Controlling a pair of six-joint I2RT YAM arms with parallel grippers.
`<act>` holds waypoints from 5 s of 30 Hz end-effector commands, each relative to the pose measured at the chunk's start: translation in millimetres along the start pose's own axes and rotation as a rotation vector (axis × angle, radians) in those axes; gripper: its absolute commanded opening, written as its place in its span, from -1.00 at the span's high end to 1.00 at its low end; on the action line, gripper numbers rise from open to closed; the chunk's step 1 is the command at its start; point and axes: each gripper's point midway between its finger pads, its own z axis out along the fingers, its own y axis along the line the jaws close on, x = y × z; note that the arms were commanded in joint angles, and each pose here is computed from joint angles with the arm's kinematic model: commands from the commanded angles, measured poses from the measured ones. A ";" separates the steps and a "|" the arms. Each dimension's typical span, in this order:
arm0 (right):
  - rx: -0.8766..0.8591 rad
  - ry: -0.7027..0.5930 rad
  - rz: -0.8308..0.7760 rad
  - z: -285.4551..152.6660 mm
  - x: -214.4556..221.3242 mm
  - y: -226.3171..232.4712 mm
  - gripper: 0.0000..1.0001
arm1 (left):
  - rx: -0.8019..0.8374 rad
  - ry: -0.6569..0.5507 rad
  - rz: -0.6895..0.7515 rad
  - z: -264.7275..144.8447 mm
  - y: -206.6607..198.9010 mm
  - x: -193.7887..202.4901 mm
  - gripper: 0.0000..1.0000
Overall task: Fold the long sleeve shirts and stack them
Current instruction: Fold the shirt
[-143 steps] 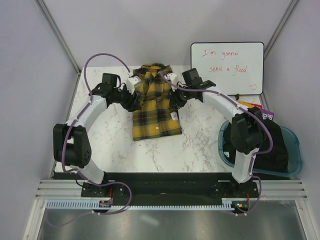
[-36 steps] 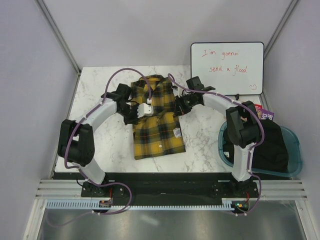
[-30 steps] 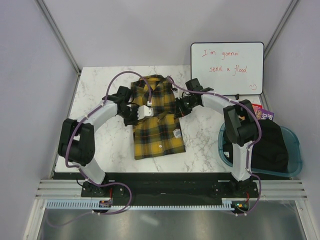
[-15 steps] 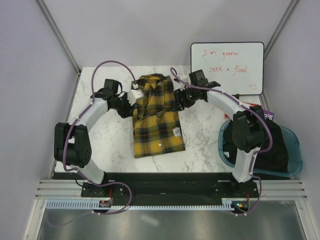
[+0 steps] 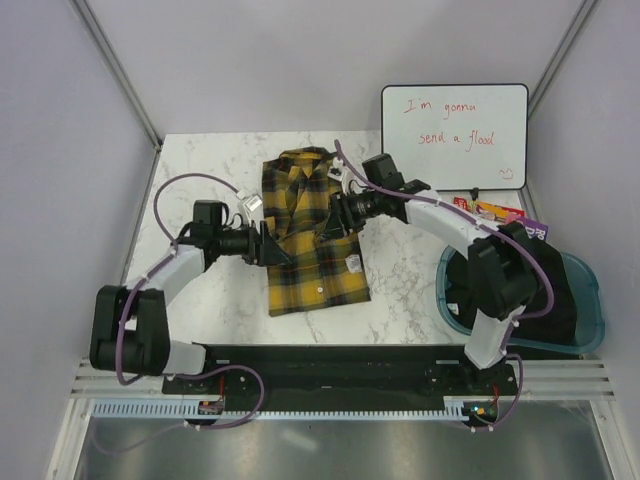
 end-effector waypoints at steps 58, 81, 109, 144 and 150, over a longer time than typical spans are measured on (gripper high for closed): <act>0.082 -0.029 -0.061 16.1 8.0 -27.9 -0.29 | -0.081 -0.070 -0.193 -6.9 9.5 -7.1 -0.31; 0.283 0.092 -0.376 93.3 -44.8 -94.2 -0.40 | -0.428 0.056 -0.089 8.5 130.8 -26.3 -0.06; 0.385 0.046 -0.443 81.7 -68.3 -104.2 1.00 | -0.371 -0.023 0.117 25.9 131.3 -82.4 0.97; 0.523 0.179 -0.296 110.1 -3.3 -178.8 1.00 | 0.187 0.027 -0.312 53.5 -3.7 28.1 -0.08; 0.511 0.177 -0.309 110.5 -5.4 -175.3 1.00 | 0.044 0.022 -0.400 73.1 46.1 39.1 -0.05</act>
